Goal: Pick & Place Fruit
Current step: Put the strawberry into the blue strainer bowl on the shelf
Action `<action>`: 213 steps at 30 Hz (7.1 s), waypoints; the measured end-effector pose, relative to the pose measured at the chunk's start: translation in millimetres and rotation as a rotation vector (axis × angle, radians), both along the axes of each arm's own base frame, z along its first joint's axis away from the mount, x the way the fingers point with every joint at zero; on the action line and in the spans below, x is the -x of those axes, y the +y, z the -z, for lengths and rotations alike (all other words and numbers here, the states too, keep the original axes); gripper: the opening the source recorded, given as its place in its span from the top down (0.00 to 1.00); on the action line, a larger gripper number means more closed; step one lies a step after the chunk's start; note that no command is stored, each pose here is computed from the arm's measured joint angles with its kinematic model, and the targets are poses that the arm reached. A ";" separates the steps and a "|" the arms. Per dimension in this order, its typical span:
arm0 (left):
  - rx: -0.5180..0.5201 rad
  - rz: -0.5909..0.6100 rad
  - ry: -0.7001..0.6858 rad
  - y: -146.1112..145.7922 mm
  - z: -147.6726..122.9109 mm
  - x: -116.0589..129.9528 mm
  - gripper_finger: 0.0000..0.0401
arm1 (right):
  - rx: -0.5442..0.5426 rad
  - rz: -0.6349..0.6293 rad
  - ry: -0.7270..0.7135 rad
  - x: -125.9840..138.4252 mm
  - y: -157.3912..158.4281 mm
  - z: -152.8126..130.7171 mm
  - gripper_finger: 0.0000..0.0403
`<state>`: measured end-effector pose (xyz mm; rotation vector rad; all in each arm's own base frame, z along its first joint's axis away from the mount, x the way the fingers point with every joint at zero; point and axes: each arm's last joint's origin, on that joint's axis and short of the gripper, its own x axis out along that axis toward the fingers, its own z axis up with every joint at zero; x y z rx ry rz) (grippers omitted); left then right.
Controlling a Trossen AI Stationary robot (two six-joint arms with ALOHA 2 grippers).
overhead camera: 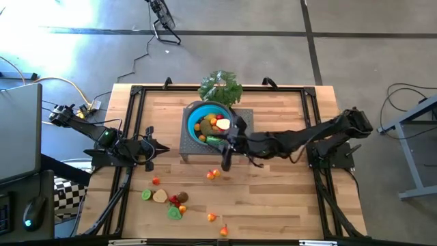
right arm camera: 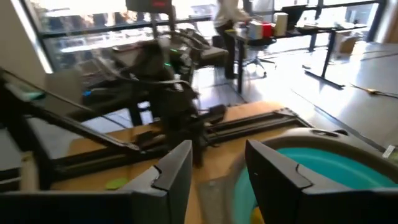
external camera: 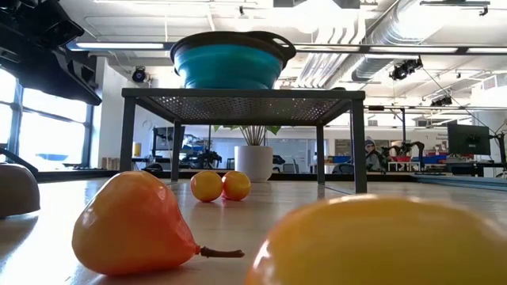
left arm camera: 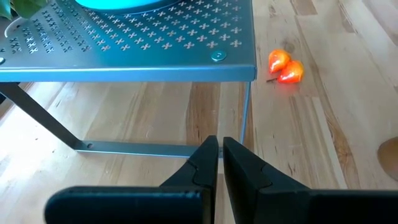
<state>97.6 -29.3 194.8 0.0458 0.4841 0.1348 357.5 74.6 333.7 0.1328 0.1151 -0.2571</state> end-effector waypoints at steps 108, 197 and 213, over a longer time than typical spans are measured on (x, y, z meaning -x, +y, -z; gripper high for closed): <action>0.786 -0.625 0.535 -110.6 -60.5 1.6 0.95 | 0.046 -0.237 -0.170 207.2 -106.7 127.2 1.00; 0.735 -1.034 0.455 -151.1 44.8 -18.4 0.24 | 0.088 -0.233 -0.144 207.1 -106.9 129.1 0.99; 0.706 -1.016 0.381 -152.1 50.7 -21.3 0.24 | 0.094 -0.233 -0.140 207.1 -106.9 129.3 0.99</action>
